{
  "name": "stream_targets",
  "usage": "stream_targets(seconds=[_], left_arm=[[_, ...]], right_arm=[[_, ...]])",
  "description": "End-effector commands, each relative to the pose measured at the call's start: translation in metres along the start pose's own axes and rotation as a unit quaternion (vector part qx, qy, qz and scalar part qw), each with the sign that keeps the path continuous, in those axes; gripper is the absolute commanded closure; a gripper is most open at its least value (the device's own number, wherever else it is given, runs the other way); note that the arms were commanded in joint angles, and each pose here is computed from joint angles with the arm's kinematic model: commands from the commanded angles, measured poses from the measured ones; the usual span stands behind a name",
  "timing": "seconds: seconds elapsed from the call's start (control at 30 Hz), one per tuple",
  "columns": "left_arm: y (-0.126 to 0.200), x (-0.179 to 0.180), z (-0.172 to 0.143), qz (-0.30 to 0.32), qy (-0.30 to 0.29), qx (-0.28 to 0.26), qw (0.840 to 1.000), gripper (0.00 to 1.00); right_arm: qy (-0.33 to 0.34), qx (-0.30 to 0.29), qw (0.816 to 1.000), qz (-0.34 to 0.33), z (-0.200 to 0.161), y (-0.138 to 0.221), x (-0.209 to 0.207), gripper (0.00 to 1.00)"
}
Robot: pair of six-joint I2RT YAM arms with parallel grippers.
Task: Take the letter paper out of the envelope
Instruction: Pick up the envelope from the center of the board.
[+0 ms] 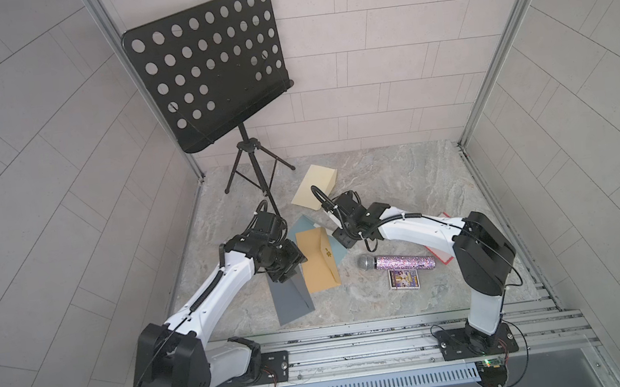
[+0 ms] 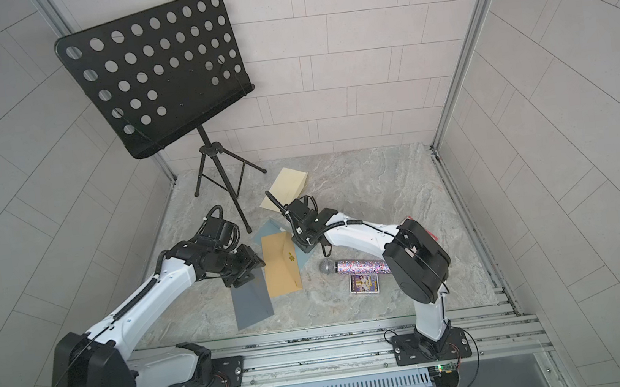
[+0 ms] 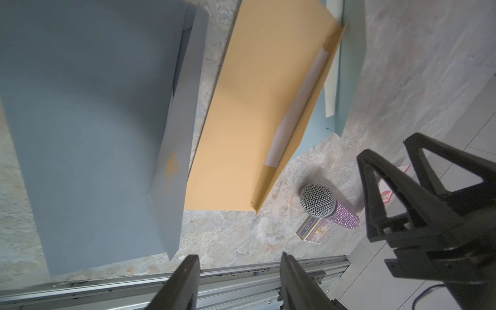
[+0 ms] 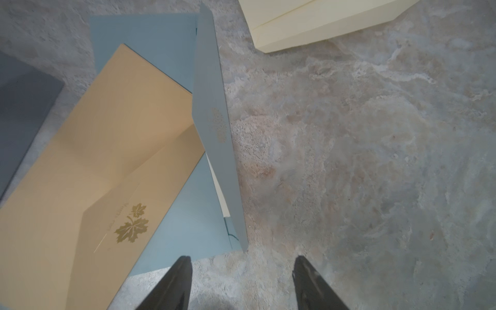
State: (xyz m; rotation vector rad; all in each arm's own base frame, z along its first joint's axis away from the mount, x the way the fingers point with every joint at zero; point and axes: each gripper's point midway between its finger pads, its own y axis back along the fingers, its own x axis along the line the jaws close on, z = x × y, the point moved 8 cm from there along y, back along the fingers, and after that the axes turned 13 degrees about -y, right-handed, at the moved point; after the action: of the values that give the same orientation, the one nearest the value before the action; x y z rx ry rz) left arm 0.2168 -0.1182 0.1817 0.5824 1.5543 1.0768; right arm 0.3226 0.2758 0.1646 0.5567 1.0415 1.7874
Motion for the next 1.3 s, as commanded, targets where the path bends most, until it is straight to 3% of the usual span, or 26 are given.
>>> stream_targets(seconds=[0.0, 0.33, 0.63, 0.9, 1.1, 1.27], left_arm=[[-0.002, -0.001, 0.002, -0.010, 0.006, 0.001, 1.000, 0.46], [-0.003, 0.003, -0.002, 0.002, -0.003, 0.016, 1.000, 0.47], [0.004, -0.003, 0.000, -0.003, -0.015, 0.015, 1.000, 0.47], [0.014, -0.009, 0.000, -0.011, -0.024, 0.011, 1.000, 0.47], [0.017, -0.014, 0.003, -0.015, -0.028, 0.006, 0.999, 0.47], [0.020, -0.022, 0.008, -0.022, -0.033, 0.000, 0.999, 0.48]], right_arm=[[0.028, 0.008, 1.000, -0.008, 0.003, -0.007, 0.004, 0.40], [0.019, 0.027, 0.999, 0.006, 0.007, -0.038, 0.016, 0.40], [0.000, 0.043, 0.999, -0.026, 0.013, -0.067, 0.006, 0.47], [-0.016, 0.043, 0.998, -0.039, 0.020, -0.075, -0.010, 0.76], [-0.027, 0.024, 0.999, -0.040, 0.029, -0.059, -0.023, 0.99], [-0.057, 0.006, 0.998, -0.038, 0.039, -0.041, -0.041, 1.00]])
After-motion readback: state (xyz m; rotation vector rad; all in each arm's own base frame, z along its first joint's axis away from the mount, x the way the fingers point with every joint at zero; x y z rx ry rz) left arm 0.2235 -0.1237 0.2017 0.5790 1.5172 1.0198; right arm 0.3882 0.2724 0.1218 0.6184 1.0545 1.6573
